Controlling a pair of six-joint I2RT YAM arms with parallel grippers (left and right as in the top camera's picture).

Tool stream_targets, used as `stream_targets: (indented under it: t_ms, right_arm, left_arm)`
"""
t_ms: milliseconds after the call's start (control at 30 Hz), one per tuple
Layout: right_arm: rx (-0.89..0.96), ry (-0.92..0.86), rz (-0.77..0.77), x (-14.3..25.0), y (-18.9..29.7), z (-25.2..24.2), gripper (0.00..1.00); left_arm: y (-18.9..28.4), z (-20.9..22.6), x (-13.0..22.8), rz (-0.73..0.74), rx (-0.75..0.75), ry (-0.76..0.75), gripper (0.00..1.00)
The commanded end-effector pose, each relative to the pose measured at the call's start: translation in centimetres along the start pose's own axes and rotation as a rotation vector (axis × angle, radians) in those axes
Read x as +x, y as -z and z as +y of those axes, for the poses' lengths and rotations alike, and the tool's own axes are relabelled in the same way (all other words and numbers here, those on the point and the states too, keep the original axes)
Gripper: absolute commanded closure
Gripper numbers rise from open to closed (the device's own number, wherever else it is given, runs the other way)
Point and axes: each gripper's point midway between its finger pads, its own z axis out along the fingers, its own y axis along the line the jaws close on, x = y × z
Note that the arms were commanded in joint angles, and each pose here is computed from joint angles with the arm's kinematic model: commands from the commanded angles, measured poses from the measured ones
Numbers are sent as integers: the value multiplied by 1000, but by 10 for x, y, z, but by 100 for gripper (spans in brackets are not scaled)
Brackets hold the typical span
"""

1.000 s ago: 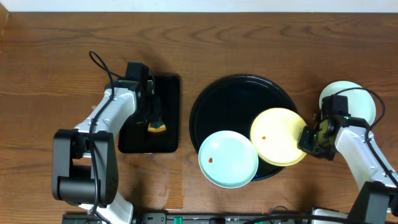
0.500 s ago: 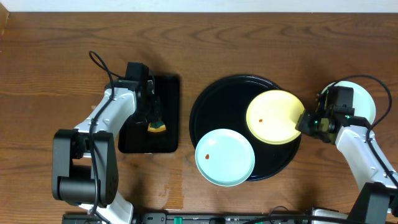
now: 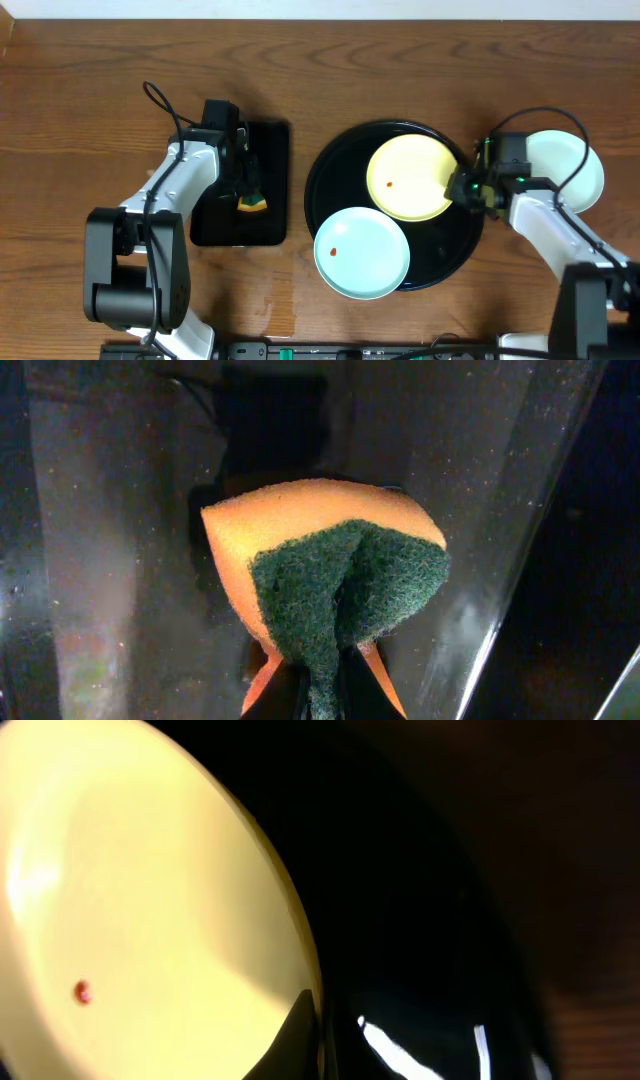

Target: Clean dirty plates on tray and stack at the side

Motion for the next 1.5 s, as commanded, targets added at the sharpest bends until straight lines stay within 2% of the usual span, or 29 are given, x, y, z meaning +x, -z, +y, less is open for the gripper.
stream_targets:
  t_ms: [0,33,67,100,133,233,267,333,367,433,600,667,933,967,1033,1100,1467]
  right_arm:
    - [0,-86,12,0,-5,5,99]
    - [-4,-84,13,1,-5,6,93]
    - [-9,-65,3,-2,-4,8,80]
    - [-18,-21,-14,-6,-3,10,70]
    - [-26,40,-33,-10,-2,13,70]
    - [-44,239,-97,-25,2,19,80]
    - [-48,285,-110,-27,3,20,82]
    - [-48,369,-130,-32,3,22,93]
    - [-46,401,-132,-32,2,22,94]
    - [-55,434,-127,-31,2,23,93]
    - [-48,471,-108,-27,-7,20,82]
    - [-48,469,-105,-28,-13,20,76]
    - [-140,437,-34,-12,-37,28,80]
    - [-138,433,-27,-10,-41,26,82]
    - [-123,410,-22,-10,-46,22,97]
    - [-86,357,-29,-13,-47,17,99]
    - [55,38,-105,-28,2,0,99]
  left_arm:
    - [-3,3,2,10,-12,-7,92]
    - [-3,3,2,10,-12,-7,92]
    - [-3,3,2,10,-12,-7,92]
    - [-3,3,2,10,-12,-7,92]
    - [-3,3,2,10,-12,-7,92]
    - [-3,3,2,10,-12,-7,92]
    - [-3,3,2,10,-13,-7,92]
    - [-3,3,2,9,-12,-7,92]
    - [-3,3,2,9,-12,-7,92]
    - [-3,3,2,10,-12,-7,92]
    - [-3,3,2,10,-12,-7,92]
    - [-3,3,2,10,-12,-7,92]
    - [-3,3,2,9,-12,-7,92]
    - [-3,3,2,9,-12,-7,92]
    - [-3,3,2,10,-12,-7,92]
    - [-3,3,2,10,-12,-7,92]
    - [-3,3,3,10,-13,-6,92]
